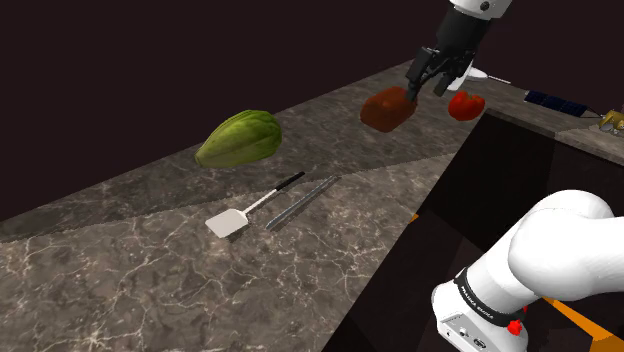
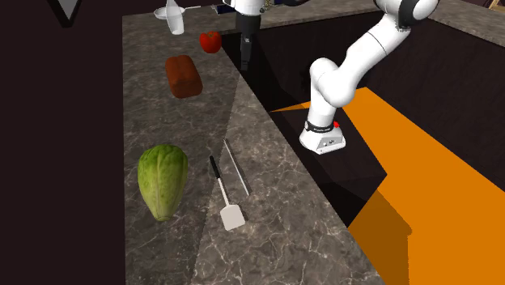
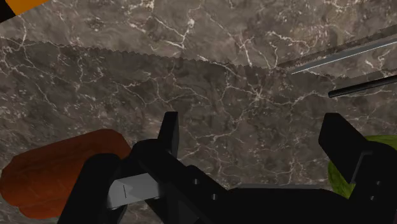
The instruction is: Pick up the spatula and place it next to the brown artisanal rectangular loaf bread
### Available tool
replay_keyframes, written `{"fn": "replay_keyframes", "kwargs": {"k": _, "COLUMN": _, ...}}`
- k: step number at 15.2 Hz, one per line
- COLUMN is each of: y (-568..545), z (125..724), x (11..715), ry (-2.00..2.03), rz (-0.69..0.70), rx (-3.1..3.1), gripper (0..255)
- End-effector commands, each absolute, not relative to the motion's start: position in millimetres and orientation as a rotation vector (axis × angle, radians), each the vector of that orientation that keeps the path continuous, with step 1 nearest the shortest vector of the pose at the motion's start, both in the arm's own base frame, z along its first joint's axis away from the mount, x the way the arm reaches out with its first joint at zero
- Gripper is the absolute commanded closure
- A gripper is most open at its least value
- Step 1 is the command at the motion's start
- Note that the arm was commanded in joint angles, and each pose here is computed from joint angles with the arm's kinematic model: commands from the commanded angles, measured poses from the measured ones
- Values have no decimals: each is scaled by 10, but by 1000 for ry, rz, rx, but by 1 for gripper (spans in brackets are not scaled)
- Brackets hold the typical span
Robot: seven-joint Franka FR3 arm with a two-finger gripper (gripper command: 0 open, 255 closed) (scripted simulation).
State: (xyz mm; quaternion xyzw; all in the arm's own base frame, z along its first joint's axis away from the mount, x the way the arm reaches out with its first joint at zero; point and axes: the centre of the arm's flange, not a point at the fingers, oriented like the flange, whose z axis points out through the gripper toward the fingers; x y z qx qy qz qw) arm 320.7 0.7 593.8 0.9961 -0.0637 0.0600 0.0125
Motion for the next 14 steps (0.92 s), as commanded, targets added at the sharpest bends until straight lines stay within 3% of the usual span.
{"fn": "replay_keyframes", "kwargs": {"k": 1, "y": 7, "z": 5938, "x": 3207, "ry": -198, "rz": 187, "rx": 3105, "gripper": 0}}
{"fn": "replay_keyframes", "kwargs": {"k": 14, "y": 1500, "z": 5046, "x": 3275, "ry": -958, "rz": 150, "rx": 2953, "gripper": 0}}
